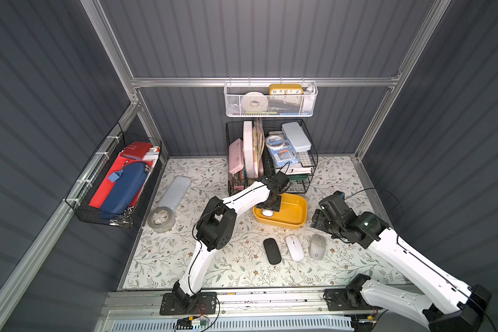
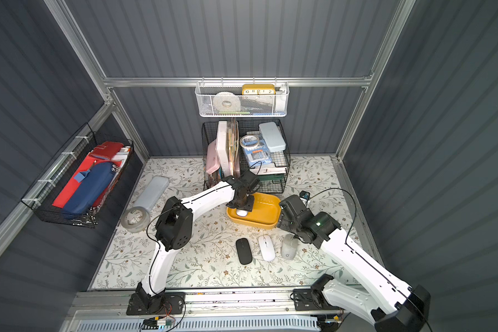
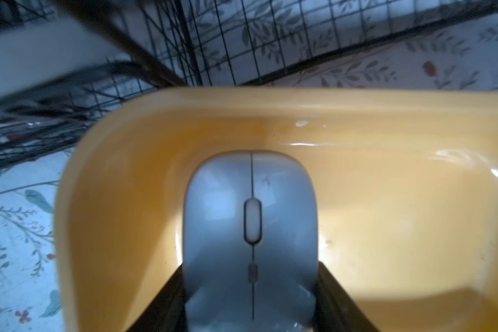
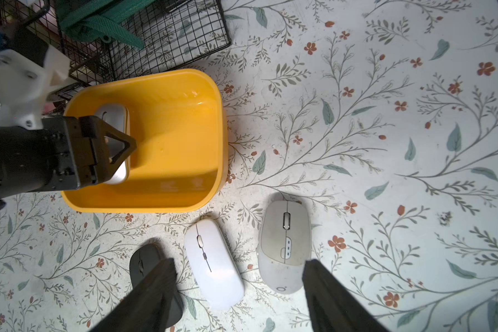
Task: Take out the mouse from the storage box
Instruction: Pick up the mouse from the storage box, then place the mouse at the center of the board.
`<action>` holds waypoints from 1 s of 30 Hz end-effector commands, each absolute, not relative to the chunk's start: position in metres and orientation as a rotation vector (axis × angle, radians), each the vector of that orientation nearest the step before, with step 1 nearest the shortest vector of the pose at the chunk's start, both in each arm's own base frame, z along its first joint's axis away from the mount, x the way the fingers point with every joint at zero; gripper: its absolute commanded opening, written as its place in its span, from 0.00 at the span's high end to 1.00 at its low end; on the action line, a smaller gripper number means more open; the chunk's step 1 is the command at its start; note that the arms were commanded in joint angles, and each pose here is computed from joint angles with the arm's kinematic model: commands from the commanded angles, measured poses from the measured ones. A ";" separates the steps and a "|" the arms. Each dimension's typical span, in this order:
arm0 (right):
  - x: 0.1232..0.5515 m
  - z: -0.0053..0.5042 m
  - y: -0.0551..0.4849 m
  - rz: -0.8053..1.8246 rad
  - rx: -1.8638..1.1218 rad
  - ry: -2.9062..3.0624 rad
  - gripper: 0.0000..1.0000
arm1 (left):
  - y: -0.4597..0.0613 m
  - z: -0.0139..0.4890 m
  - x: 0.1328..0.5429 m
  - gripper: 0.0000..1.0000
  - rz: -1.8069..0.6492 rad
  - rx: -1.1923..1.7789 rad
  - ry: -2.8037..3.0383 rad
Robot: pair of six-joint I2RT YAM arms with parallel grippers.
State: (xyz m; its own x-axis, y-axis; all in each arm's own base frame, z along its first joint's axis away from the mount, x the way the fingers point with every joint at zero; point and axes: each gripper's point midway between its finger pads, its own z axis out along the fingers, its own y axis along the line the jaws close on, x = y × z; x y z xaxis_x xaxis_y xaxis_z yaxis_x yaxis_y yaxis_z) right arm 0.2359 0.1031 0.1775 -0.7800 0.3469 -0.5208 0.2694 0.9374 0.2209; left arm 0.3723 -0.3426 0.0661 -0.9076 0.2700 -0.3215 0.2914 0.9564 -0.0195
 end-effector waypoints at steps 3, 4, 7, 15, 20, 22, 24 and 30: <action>0.244 0.185 0.108 0.199 0.420 2.494 0.25 | -0.344 0.150 0.376 0.92 -0.205 0.406 2.665; 0.245 0.185 0.109 0.199 0.421 2.492 0.25 | -0.344 0.158 0.375 0.92 -0.221 0.412 2.656; 0.247 0.183 0.111 0.202 0.411 2.491 0.25 | -0.343 0.181 0.370 0.92 -0.260 0.397 2.636; 0.253 0.184 0.117 0.206 0.392 2.498 0.25 | -0.282 0.182 0.305 0.93 -0.245 0.150 2.782; 0.254 0.180 0.124 0.227 0.367 2.523 0.25 | -0.240 0.154 0.239 0.93 -0.322 -0.012 2.896; 0.254 0.180 0.126 0.236 0.352 2.538 0.25 | -0.235 0.152 0.223 0.92 -0.399 -0.033 2.903; 0.254 0.180 0.127 0.230 0.346 2.548 0.25 | -0.233 0.143 0.212 0.91 -0.463 -0.049 2.910; 0.252 0.176 0.124 0.197 0.348 2.571 0.25 | -0.241 0.101 0.198 0.88 -0.525 0.008 2.978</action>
State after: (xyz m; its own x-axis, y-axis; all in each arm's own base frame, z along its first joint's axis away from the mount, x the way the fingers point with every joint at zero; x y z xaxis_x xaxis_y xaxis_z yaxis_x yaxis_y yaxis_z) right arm 0.2509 0.1248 0.1705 -0.8249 0.2890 -0.4858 0.2112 0.9547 0.2095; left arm 0.1972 -0.2220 0.1107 -0.9906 -0.0169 -0.1358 0.0198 0.9643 -0.2640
